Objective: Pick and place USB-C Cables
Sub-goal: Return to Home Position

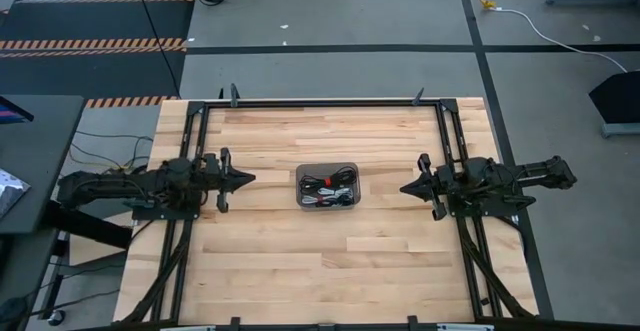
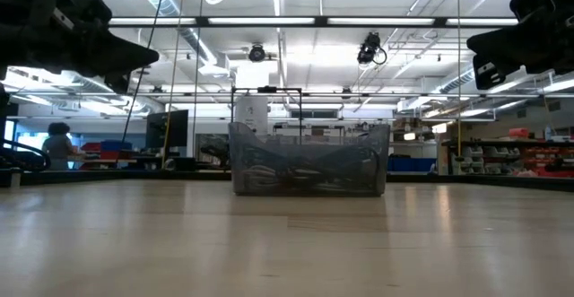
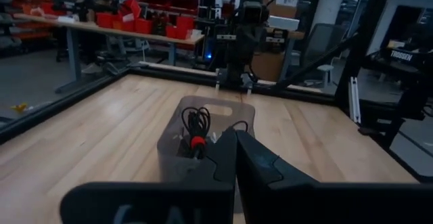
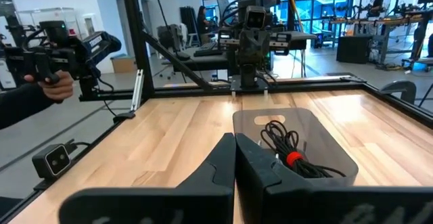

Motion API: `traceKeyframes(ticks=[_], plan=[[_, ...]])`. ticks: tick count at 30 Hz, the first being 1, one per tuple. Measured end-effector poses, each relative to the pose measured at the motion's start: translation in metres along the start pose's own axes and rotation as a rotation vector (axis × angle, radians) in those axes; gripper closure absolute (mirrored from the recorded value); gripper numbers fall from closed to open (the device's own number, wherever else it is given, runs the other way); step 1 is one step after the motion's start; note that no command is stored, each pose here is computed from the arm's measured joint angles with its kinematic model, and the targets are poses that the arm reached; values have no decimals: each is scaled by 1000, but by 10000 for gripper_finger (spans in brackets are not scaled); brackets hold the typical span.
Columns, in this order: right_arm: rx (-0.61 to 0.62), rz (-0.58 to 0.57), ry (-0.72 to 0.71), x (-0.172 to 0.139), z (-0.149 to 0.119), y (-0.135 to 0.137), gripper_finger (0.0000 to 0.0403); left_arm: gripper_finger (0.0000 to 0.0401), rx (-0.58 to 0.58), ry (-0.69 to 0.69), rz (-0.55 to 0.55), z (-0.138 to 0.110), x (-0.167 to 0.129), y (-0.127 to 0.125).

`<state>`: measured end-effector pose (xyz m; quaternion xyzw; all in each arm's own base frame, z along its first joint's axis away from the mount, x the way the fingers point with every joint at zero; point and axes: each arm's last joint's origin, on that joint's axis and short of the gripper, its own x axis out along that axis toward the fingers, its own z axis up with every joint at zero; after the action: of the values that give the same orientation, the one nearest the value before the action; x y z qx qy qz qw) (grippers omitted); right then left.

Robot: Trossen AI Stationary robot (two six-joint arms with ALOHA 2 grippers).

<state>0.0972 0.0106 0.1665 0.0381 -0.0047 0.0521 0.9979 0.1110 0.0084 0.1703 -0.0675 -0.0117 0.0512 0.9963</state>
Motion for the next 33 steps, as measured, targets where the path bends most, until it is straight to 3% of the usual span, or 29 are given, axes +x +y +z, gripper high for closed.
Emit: traceKeyframes(ticks=[19,33], plan=[[0,0,-6,0,1,0,394,393,-79,121,2,-12,-6,1],[0,0,-6,0,1,0,394,392,-33,107,-3,-11,-5,1]])
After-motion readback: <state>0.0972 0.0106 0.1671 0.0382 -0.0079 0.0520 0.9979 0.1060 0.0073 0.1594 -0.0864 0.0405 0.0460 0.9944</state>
